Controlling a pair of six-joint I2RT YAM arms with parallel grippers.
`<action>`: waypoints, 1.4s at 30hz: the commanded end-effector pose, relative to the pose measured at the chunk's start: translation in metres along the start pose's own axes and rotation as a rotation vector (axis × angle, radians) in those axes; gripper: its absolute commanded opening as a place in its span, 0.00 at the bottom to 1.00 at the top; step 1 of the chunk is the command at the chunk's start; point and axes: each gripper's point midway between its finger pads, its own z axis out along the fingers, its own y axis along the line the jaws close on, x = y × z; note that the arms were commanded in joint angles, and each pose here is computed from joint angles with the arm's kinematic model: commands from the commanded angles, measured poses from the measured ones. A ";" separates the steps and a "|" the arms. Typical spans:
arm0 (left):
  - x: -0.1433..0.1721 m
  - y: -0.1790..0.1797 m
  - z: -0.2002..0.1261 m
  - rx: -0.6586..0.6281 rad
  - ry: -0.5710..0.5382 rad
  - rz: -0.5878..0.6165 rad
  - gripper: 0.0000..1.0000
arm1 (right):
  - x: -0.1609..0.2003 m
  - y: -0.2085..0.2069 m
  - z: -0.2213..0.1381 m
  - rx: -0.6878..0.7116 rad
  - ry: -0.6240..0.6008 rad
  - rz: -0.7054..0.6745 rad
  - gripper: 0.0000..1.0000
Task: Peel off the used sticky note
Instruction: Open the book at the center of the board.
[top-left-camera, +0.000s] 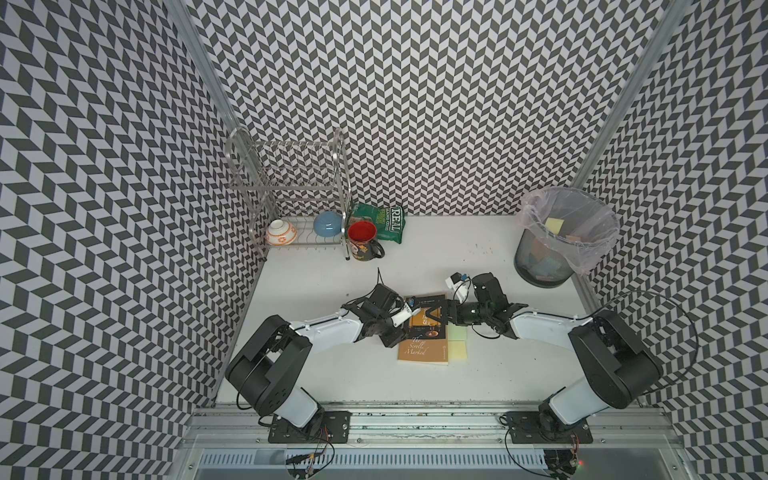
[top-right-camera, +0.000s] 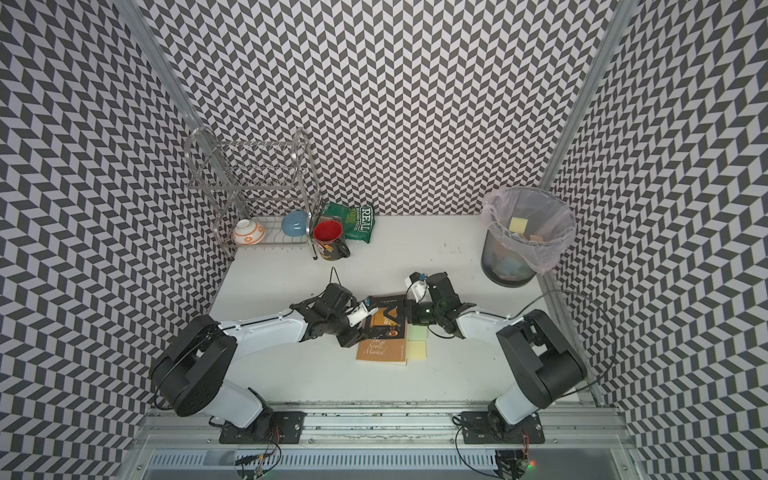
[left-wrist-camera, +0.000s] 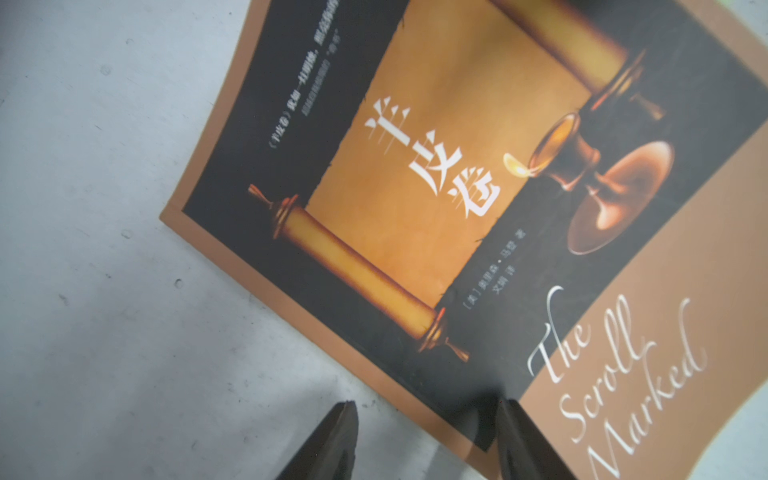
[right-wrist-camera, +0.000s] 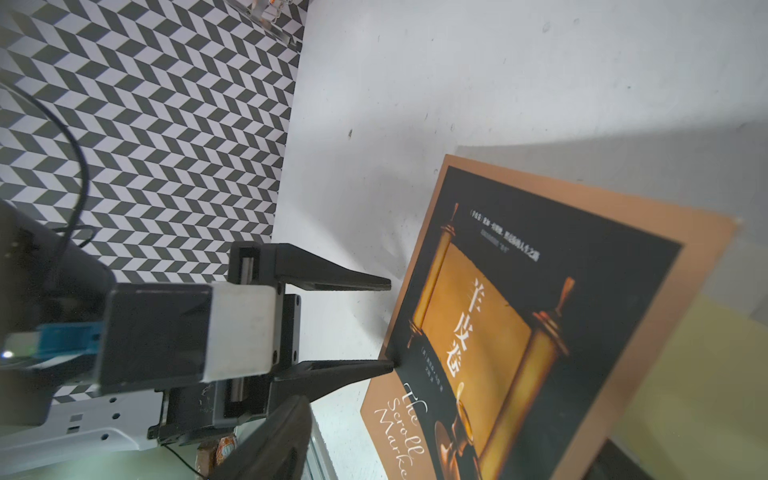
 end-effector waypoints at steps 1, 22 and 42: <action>0.015 -0.001 0.004 -0.011 0.042 0.005 0.56 | 0.001 -0.002 0.006 -0.005 0.002 -0.027 0.85; -0.034 0.007 -0.065 -0.105 -0.108 0.149 0.81 | -0.007 0.028 -0.002 -0.087 0.001 0.011 0.46; -0.040 -0.055 -0.082 -0.134 -0.341 0.324 1.00 | -0.020 0.067 0.004 -0.141 -0.012 0.105 0.56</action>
